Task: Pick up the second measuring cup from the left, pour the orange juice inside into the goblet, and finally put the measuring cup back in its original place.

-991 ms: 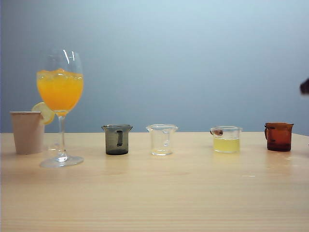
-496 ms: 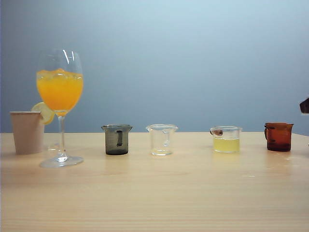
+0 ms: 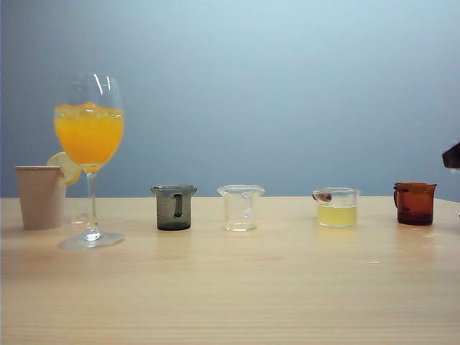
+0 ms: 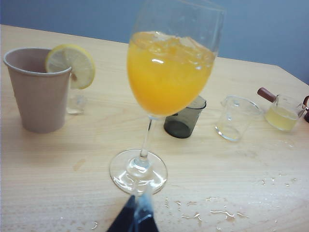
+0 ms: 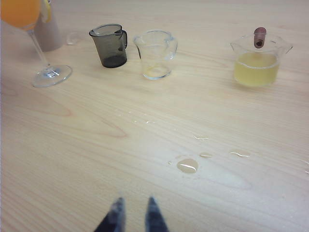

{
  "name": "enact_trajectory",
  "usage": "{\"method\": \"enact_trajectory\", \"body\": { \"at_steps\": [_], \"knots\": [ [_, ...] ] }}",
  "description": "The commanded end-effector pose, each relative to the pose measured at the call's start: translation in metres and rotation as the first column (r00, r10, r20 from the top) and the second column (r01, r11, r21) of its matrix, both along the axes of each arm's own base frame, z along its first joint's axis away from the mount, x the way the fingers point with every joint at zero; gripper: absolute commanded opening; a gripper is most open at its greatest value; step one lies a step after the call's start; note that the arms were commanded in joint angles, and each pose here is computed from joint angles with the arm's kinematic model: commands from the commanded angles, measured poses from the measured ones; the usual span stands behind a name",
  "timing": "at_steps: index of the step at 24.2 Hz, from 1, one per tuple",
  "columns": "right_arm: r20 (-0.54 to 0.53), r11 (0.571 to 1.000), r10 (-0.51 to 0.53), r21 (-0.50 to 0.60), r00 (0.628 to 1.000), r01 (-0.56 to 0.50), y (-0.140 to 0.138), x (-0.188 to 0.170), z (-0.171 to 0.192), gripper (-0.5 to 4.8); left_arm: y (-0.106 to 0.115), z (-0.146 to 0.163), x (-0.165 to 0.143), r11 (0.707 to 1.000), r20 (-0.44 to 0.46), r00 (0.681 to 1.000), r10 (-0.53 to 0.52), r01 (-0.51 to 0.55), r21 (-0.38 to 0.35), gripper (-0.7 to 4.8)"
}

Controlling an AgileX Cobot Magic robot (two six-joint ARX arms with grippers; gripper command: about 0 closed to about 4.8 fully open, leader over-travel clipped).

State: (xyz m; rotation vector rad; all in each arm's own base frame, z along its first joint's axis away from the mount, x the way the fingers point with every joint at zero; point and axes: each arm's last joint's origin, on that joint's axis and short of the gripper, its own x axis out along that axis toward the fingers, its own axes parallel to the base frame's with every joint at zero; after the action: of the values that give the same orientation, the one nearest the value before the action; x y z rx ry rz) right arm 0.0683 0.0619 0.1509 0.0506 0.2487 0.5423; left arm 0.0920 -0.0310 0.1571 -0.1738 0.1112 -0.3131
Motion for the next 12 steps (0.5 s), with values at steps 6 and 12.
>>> {"method": "enact_trajectory", "body": {
  "at_steps": [6, 12],
  "knots": [
    [0.014, 0.996, -0.091, 0.022, 0.996, 0.090, -0.007, 0.007, 0.000, 0.63, 0.001, 0.002, 0.000, 1.000, 0.014, 1.000, 0.004, -0.004, -0.008, -0.03],
    [0.060, 0.953, -0.300, 0.071, 0.952, 0.295, -0.023, 0.020, 0.000, 0.63, 0.009, 0.002, 0.002, 0.997, 0.014, 0.997, 0.072, -0.071, -0.010, -0.03]
  ]
}}
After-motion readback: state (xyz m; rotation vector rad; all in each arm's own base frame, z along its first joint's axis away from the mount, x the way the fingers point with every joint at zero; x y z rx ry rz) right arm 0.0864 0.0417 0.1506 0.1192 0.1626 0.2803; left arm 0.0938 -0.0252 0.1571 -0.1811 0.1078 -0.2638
